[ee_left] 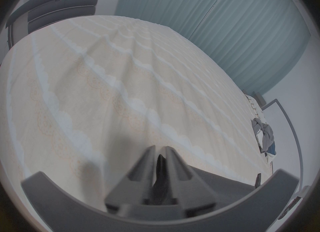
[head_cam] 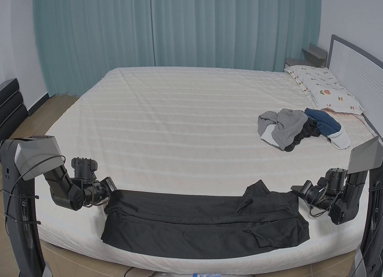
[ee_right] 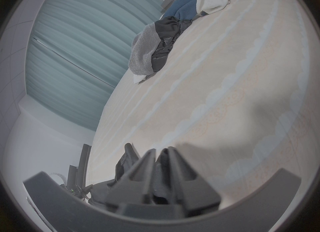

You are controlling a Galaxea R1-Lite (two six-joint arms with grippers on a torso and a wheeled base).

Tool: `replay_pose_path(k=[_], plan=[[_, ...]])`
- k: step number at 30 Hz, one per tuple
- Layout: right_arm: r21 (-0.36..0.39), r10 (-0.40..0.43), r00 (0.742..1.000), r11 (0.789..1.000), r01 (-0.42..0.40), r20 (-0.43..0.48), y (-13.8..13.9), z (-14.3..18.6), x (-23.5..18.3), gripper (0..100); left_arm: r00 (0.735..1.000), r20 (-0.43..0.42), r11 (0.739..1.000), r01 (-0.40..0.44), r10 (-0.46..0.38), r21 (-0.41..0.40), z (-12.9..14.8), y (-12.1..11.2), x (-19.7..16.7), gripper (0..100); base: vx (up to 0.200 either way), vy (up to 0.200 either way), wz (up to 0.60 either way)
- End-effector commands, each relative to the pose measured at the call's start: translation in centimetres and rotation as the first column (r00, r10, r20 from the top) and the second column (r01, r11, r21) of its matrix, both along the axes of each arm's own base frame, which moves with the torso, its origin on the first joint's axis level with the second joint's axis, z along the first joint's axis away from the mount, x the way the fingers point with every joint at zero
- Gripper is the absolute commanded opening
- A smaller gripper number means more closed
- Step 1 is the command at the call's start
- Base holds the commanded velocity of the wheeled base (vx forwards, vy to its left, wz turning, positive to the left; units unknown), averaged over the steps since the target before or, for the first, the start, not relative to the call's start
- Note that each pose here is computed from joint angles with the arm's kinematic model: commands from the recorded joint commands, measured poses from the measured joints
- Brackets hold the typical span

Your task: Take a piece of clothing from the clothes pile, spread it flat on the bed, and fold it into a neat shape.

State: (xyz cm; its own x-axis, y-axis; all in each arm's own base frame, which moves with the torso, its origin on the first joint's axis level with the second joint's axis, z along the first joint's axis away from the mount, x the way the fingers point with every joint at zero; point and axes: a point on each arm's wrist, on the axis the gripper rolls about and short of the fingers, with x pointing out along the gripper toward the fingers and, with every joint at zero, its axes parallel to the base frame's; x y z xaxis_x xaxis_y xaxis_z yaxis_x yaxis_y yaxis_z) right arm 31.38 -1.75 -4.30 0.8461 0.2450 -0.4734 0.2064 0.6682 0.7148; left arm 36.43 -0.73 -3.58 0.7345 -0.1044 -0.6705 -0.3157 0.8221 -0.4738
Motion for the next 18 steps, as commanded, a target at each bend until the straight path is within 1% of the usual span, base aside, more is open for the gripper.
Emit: replay_pose_path(k=[1, 4, 8, 12, 13, 14, 16, 17, 18], plan=[[-0.002, 0.005, 1.0, 1.0, -0.005, 0.02, 0.1, 0.4, -0.1, 100, 1.0, 0.004, 1.0, 0.0, 0.0, -0.001, 0.2, 0.0, 0.0, 100, 0.0, 0.0, 0.0], [-0.01, 0.007, 0.997, 1.0, -0.007, 0.074, 0.2, 2.3, -0.6, 100, 1.0, 0.01, 1.0, -0.002, 0.002, -0.002, 0.3, 0.1, 0.0, 100, 0.0, 0.0, 0.0], [-0.021, 0.02, 0.995, 1.0, -0.018, 0.098, 0.5, 3.5, -1.1, 100, 1.0, 0.02, 1.0, -0.012, 0.012, -0.008, 0.5, 0.5, 0.2, 100, 0.0, 0.0, 0.0], [-0.087, 0.091, 0.988, 0.993, -0.08, 0.126, 1.5, 4.4, -1.5, 100, 0.998, 0.031, 0.997, -0.051, 0.053, -0.054, 0.9, 1.0, 0.5, 100, 0.0, 0.0, 0.0], [-0.09, 0.094, 0.987, 0.992, -0.083, 0.127, 1.5, 4.4, -1.5, 100, 0.998, 0.031, 0.997, -0.052, 0.054, -0.055, 0.9, 1.0, 0.5, 100, 0.0, 0.0, 0.0], [-0.123, 0.144, 0.982, 0.984, -0.129, 0.121, 2.5, 4.7, -2.0, 100, 0.996, 0.042, 0.993, -0.075, 0.079, -0.086, 1.2, 1.2, 0.9, 100, 0.0, 0.0, 0.0], [-0.14, 0.173, 0.978, 0.978, -0.156, 0.114, 3.0, 4.7, -2.2, 100, 0.996, 0.042, 0.992, -0.079, 0.084, -0.101, 1.3, 1.2, 1.0, 100, 0.0, 0.0, 0.0], [-0.166, 0.215, 0.972, 0.966, -0.198, 0.094, 3.8, 4.6, -2.4, 100, 0.995, 0.043, 0.99, -0.082, 0.088, -0.115, 1.3, 1.2, 1.1, 100, 0.0, 0.0, 0.0], [-0.168, 0.22, 0.971, 0.965, -0.202, 0.092, 3.9, 4.6, -2.4, 100, 0.995, 0.043, 0.99, -0.084, 0.089, -0.115, 1.3, 1.3, 1.1, 100, 0.0, 0.0, 0.0]])
